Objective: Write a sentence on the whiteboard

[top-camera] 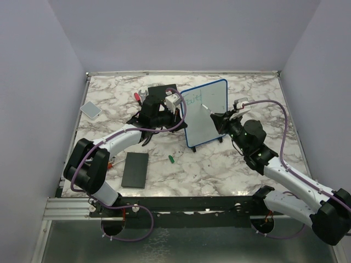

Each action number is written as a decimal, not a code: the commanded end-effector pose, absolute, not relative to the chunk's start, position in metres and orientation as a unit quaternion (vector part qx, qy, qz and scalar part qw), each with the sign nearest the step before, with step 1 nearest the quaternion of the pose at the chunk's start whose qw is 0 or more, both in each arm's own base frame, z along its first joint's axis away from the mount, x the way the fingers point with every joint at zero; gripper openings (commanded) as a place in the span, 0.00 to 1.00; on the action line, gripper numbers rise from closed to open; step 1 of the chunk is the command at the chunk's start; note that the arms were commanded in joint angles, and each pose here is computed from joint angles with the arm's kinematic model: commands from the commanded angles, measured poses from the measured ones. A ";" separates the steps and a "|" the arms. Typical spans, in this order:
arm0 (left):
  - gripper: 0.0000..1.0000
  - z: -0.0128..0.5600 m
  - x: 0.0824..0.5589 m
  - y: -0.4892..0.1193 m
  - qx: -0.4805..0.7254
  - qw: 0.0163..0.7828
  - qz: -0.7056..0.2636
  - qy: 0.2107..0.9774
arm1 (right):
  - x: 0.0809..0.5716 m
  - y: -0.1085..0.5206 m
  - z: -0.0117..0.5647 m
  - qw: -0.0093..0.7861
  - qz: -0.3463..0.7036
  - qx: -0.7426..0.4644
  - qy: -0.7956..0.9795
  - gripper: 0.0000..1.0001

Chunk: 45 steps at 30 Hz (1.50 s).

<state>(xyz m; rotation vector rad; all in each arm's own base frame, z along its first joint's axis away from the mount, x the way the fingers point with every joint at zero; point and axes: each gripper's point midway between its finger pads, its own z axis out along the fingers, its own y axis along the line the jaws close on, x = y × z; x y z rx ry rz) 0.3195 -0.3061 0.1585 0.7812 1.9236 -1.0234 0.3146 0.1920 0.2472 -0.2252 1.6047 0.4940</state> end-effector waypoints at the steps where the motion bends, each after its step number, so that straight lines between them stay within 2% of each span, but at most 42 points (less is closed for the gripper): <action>1: 0.00 0.134 0.311 -0.301 0.315 0.371 -0.385 0.785 | 0.318 0.190 0.265 0.680 0.212 -0.097 0.696 0.01; 16: 0.00 0.135 0.311 -0.301 0.316 0.371 -0.385 0.784 | 0.328 0.190 0.290 0.705 0.202 -0.096 0.673 0.00; 29: 0.00 0.135 0.311 -0.301 0.316 0.372 -0.384 0.784 | 0.333 0.177 0.287 0.707 0.178 -0.061 0.682 0.01; 45: 0.00 0.134 0.311 -0.301 0.316 0.370 -0.383 0.785 | 0.331 0.179 0.271 0.692 0.175 -0.075 0.697 0.01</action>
